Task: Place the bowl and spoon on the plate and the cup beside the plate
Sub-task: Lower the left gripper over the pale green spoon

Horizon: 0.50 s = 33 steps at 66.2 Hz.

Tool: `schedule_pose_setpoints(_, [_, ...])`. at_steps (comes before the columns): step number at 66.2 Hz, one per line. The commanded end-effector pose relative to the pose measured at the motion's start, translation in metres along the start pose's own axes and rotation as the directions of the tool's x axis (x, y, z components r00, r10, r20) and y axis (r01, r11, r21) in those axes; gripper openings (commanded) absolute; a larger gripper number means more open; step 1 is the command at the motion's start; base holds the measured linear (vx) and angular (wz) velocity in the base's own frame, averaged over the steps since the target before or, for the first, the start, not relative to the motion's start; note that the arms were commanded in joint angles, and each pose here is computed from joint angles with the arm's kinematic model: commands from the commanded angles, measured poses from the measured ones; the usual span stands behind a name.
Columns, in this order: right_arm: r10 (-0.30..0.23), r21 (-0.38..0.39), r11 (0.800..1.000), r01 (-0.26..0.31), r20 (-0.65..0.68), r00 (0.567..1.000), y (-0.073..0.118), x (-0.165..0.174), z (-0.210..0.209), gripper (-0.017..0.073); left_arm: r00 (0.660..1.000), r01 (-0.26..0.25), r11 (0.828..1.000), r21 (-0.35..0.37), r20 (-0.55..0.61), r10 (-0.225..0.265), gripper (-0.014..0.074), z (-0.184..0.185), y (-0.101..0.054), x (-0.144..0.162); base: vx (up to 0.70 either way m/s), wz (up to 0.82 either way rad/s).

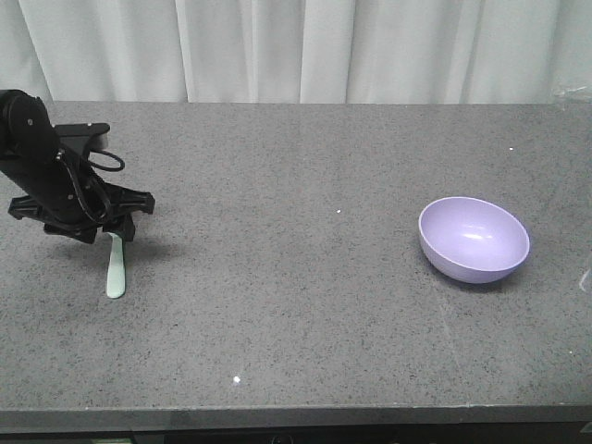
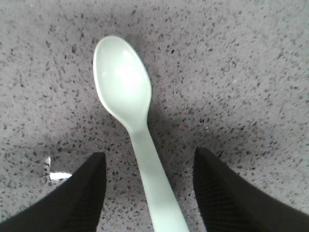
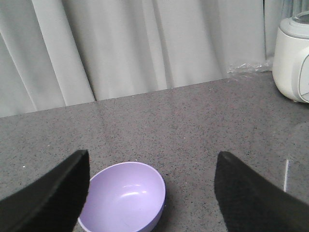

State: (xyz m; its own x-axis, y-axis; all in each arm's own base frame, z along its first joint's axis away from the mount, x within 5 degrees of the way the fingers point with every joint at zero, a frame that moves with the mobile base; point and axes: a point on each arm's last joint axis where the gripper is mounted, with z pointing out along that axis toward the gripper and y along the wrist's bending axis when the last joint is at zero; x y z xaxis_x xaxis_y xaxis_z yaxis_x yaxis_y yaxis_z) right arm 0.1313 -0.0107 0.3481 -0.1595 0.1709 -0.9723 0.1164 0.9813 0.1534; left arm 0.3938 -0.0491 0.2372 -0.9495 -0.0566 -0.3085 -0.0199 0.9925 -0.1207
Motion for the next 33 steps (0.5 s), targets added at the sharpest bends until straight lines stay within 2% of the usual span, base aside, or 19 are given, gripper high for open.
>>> schedule_pose_setpoints(1, [-0.012, -0.015, 1.000, 0.013, 0.093, 0.996, 0.003, -0.017, -0.002, 0.0532, 0.997, 0.004, 1.000, 0.016, 0.071, -0.005, 0.0398, -0.019, -0.003, -0.008, 0.00, 0.00])
schedule_pose_setpoints(14, [-0.012, -0.015, 1.000, 0.013, 0.093, 0.996, 0.003, -0.017, -0.002, 0.0532, 0.999, 0.008, 1.000, 0.011, 0.034, -0.008, 0.0398, -0.004, -0.001, -0.007, 0.00, 0.00])
schedule_pose_setpoints(33, [-0.012, -0.015, 1.000, 0.013, 0.093, 0.996, 0.003, -0.017, -0.002, 0.0532, 0.996, 0.012, 1.000, -0.006, -0.090, -0.012, 0.0386, 0.018, 0.001, 0.000, 0.00, 0.00])
